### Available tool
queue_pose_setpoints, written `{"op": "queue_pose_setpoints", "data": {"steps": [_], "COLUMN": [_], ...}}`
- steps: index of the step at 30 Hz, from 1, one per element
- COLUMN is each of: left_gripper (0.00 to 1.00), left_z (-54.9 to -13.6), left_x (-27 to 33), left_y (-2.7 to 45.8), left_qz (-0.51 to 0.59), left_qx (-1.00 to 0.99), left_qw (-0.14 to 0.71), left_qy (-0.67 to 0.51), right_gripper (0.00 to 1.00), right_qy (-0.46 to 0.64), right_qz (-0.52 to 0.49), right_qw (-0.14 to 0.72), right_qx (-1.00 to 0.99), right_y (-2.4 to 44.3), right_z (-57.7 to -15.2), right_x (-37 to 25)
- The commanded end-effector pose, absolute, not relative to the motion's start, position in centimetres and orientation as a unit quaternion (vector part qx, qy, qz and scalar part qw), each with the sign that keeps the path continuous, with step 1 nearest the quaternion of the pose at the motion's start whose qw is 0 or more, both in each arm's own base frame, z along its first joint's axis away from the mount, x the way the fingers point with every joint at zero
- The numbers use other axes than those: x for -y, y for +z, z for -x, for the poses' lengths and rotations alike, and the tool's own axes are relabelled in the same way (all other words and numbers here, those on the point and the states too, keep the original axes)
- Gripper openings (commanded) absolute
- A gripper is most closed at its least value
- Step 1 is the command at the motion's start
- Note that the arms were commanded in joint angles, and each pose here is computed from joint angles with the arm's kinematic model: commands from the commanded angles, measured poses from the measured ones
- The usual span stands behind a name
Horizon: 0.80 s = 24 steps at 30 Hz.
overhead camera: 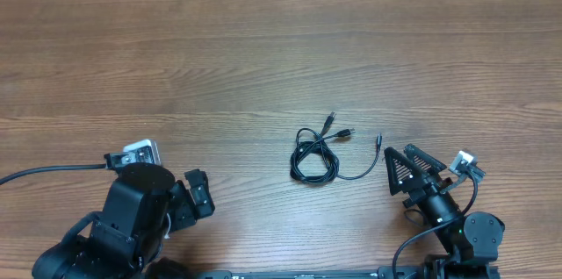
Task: Untangle cables
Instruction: 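Rotate the right gripper and move it toward the cable coil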
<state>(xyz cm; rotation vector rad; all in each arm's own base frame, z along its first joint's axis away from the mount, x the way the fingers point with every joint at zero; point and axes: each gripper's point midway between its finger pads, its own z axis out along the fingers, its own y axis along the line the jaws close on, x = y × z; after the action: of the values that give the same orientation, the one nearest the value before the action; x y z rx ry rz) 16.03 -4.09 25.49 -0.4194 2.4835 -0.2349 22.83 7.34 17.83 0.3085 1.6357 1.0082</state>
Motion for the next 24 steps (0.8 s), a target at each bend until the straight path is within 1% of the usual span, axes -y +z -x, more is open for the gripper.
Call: {"op": "queue_pose_setpoints", "data": {"steps": [1, 5, 7, 9, 12, 13, 16, 17, 19, 20, 24], "left_gripper": [1.00, 1.00, 1.00, 1.00, 1.00, 0.99, 1.00, 1.00, 0.99, 0.99, 1.00], "left_z": [-15.7, -16.1, -16.3, -16.3, -16.3, -16.4, -16.8, -16.9, -17.0, -17.0, -16.9], "left_x": [3.7, 3.9, 4.0, 4.0, 4.0, 4.1, 4.2, 4.3, 4.4, 4.4, 4.9], "left_y": [25.2, 25.4, 25.5, 25.5, 25.5, 25.6, 25.8, 25.7, 25.5, 25.4, 24.8], "left_qz": [0.164, 0.165, 0.165, 0.166, 0.167, 0.167, 0.179, 0.188, 0.200, 0.201, 0.197], "left_qx": [-0.936, -0.934, -0.932, -0.932, -0.932, -0.931, -0.926, -0.924, -0.924, -0.925, -0.932], "left_qw": [0.299, 0.306, 0.309, 0.308, 0.310, 0.312, 0.316, 0.315, 0.309, 0.305, 0.286], "left_qy": [-0.082, -0.087, -0.089, -0.089, -0.090, -0.092, -0.100, -0.103, -0.104, -0.104, -0.104], "right_gripper": [1.00, 1.00, 1.00, 1.00, 1.00, 1.00, 1.00, 1.00, 0.99, 1.00, 0.99], "right_qy": [0.431, 0.484, 0.536, 0.589, 0.652, 0.657, 0.657, 0.651, 0.630, 0.624, 0.607], "right_qz": [-0.133, -0.153, -0.156, -0.155, -0.115, -0.102, -0.096, -0.091, -0.025, -0.014, -0.074], "right_qw": [0.562, 0.518, 0.464, 0.390, 0.273, 0.262, 0.261, 0.288, 0.360, 0.375, 0.385], "right_qx": [-0.693, -0.689, -0.688, -0.690, -0.698, -0.700, -0.701, -0.696, -0.687, -0.685, -0.691], "right_y": [17.7, 17.7, 17.7, 17.5, 17.5, 17.5, 17.5, 18.0, 19.3, 19.6, 19.1], "right_z": [-22.8, -22.3, -21.3, -19.9, -16.6, -16.1, -15.9, -16.4, -16.5, -16.6, -18.1], "right_x": [-7.3, -8.4, -9.8, -11.5, -14.2, -14.5, -14.6, -14.3, -14.2, -14.1, -13.0]}}
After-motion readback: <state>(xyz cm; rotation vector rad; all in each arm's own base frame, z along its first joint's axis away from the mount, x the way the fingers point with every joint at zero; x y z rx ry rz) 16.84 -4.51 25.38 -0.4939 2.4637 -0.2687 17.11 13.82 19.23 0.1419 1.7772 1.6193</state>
